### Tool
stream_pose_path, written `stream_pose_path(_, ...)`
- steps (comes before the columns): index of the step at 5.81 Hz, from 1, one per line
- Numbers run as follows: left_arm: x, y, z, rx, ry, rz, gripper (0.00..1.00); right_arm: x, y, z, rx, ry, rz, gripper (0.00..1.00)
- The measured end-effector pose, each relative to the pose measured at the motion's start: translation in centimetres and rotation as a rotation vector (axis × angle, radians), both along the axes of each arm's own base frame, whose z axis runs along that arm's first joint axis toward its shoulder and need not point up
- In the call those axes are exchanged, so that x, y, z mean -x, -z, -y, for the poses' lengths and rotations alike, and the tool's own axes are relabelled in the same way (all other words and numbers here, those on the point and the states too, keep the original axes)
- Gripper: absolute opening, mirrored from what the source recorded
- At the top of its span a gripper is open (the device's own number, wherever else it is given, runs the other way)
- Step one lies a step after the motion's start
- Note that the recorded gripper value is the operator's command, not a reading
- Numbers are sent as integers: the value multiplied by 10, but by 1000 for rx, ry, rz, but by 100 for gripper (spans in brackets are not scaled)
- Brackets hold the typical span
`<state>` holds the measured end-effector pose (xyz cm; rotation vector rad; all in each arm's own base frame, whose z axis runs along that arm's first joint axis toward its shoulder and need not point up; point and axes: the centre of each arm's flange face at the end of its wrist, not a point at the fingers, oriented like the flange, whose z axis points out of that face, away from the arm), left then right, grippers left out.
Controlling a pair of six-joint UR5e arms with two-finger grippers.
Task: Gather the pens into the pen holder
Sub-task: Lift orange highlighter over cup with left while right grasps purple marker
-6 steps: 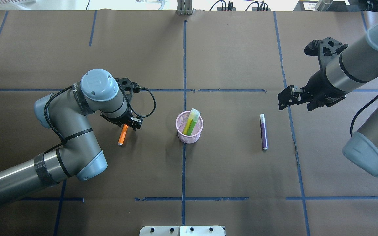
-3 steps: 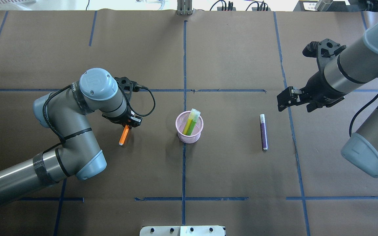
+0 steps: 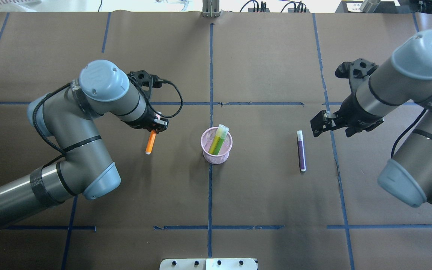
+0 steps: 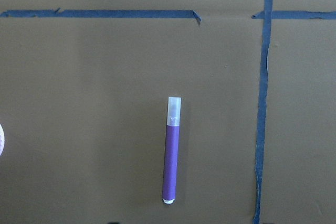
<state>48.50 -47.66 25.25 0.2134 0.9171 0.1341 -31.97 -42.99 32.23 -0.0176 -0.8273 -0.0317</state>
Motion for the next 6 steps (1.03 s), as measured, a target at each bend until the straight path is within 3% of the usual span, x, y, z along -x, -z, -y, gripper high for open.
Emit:
stream_pose_path(3, 32, 75, -14, -49, 220, -188, 0, 31, -14, -8, -7, 42, -37, 98)
stream_pose_path(6, -17, 106, -87, -240, 522, -387, 3, 57, -17, 0, -16, 47, -66, 98)
